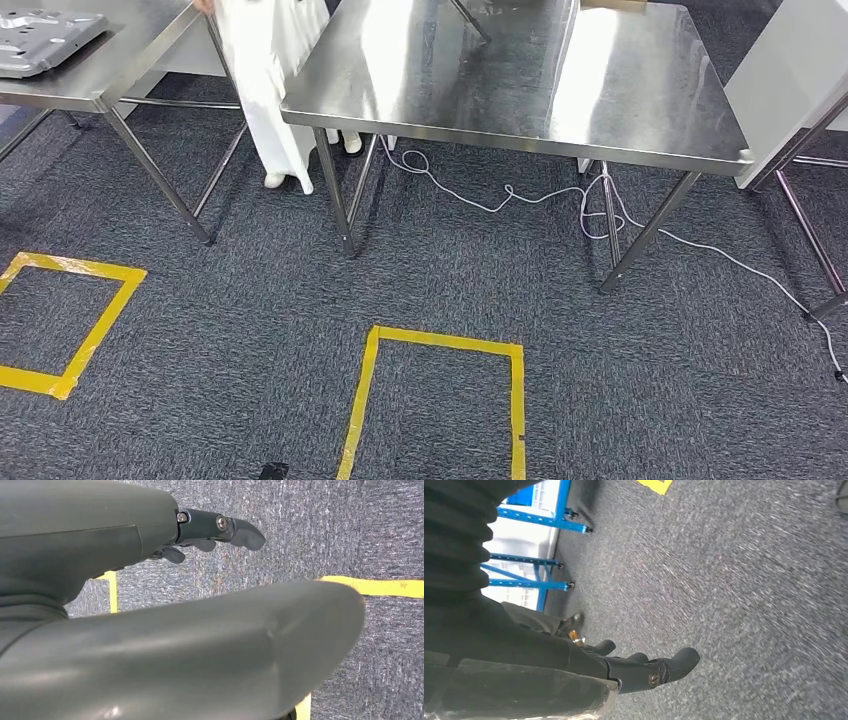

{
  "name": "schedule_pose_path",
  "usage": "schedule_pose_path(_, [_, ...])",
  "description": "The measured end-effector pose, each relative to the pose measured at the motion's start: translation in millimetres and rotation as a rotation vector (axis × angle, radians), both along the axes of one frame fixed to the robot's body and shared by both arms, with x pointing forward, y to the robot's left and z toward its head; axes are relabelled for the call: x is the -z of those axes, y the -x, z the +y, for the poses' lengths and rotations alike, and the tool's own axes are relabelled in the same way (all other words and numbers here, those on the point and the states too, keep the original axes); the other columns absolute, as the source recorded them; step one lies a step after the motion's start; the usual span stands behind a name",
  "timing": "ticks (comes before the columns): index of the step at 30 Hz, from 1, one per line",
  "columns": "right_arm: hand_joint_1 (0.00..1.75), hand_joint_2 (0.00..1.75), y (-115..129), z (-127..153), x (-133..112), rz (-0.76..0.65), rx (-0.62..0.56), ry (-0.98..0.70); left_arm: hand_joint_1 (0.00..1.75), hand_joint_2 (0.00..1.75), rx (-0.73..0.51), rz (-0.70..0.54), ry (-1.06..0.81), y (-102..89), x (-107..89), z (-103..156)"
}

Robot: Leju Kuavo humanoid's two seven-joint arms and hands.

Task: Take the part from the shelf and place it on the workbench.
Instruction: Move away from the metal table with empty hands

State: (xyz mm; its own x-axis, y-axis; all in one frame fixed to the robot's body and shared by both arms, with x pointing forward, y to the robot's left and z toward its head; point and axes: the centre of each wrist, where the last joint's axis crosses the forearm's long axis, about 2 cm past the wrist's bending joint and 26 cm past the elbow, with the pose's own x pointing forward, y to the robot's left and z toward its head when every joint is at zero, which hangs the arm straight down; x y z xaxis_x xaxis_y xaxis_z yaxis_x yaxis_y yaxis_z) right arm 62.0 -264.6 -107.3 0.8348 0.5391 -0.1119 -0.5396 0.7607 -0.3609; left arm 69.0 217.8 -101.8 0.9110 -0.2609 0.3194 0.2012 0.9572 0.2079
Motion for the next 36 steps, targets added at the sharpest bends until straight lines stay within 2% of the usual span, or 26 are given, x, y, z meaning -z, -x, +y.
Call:
schedule_pose_path(19, [0.00,0.00,0.6,-1.2,0.2,0.011,0.017,0.002,0.00,0.00,0.016,-0.010,0.008,-5.0,-0.7,0.4])
schedule_pose_path(26, [0.00,0.00,2.5,-0.6,0.4,0.022,0.031,0.008,0.00,0.00,0.026,-0.020,0.018,-0.8,0.0,0.1])
schedule_pose_path(30, [0.00,0.00,4.3,-1.8,0.7,0.050,0.100,0.030,0.00,0.00,0.071,-0.100,0.038,-1.0,-3.2,-18.7])
schedule_pose_path(33, [0.00,0.00,5.7,-3.5,1.0,0.062,0.130,0.028,0.00,0.00,0.102,-0.114,0.059,-3.4,-7.4,-37.6])
schedule_pose_path(36, [0.00,0.00,6.5,-5.6,1.2,0.067,0.148,0.031,0.00,0.00,0.116,-0.117,0.078,-4.3,-9.4,-45.6])
